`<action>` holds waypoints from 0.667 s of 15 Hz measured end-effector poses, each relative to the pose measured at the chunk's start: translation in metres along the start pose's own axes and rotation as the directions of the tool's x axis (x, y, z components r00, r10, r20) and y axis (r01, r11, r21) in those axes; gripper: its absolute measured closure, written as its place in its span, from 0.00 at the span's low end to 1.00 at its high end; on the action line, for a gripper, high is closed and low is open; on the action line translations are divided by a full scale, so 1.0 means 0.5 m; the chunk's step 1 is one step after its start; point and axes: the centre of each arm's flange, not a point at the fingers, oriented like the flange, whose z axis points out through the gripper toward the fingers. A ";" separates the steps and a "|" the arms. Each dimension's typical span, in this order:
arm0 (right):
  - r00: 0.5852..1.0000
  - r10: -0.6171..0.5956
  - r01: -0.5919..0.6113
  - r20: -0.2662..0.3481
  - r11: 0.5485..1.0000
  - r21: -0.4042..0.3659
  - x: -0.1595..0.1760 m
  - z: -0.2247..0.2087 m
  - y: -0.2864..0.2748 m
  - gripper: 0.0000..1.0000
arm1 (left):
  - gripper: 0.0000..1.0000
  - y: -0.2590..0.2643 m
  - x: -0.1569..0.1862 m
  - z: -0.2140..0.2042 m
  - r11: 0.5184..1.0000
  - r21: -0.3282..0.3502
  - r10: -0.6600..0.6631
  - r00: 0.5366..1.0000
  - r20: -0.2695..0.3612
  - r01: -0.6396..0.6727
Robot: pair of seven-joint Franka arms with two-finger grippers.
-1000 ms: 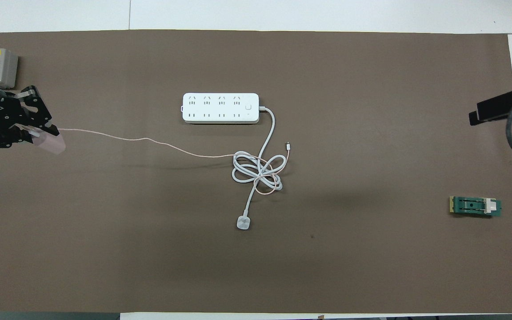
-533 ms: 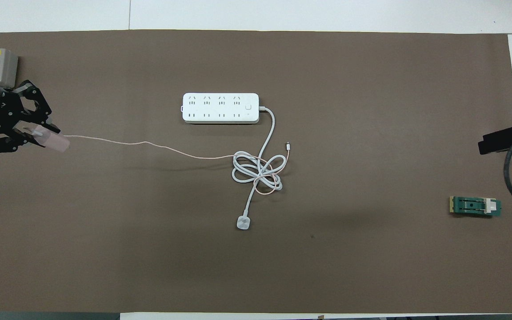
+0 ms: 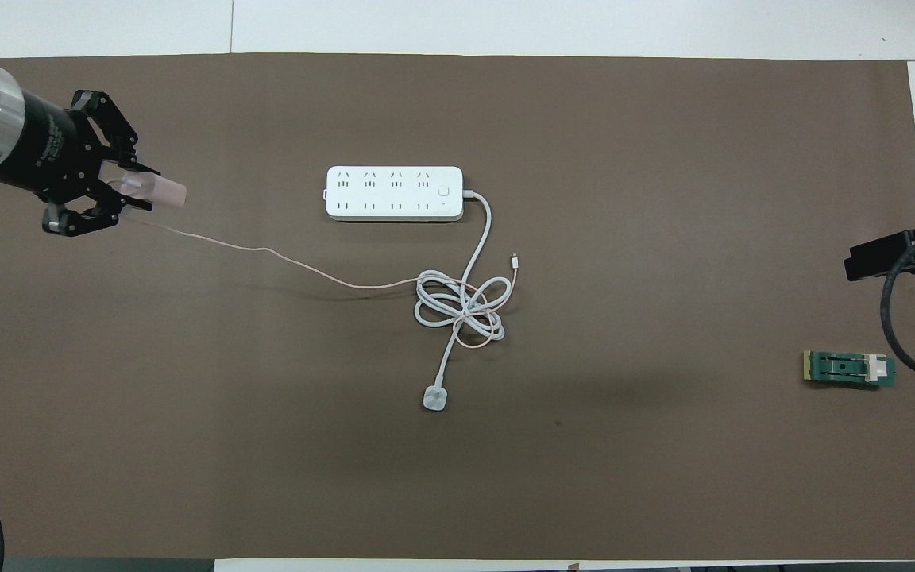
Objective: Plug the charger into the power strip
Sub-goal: 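Carry the pink charger with the left gripper to the power strip socket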
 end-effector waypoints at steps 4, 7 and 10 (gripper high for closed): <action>1.000 0.000 0.000 0.003 1.000 0.000 0.001 0.004 0.000 0.00 | 0.70 0.042 -0.051 0.082 0.981 -0.029 -0.195 0.976 -0.094 0.193; 1.000 0.000 0.000 0.003 1.000 0.000 0.002 0.007 0.000 0.00 | 0.70 0.076 -0.104 0.168 0.967 -0.054 -0.255 0.959 -0.126 0.250; 1.000 0.001 -0.001 0.004 1.000 0.001 0.002 0.008 0.002 0.00 | 0.70 0.096 -0.140 0.235 0.969 -0.064 -0.245 0.962 -0.123 0.239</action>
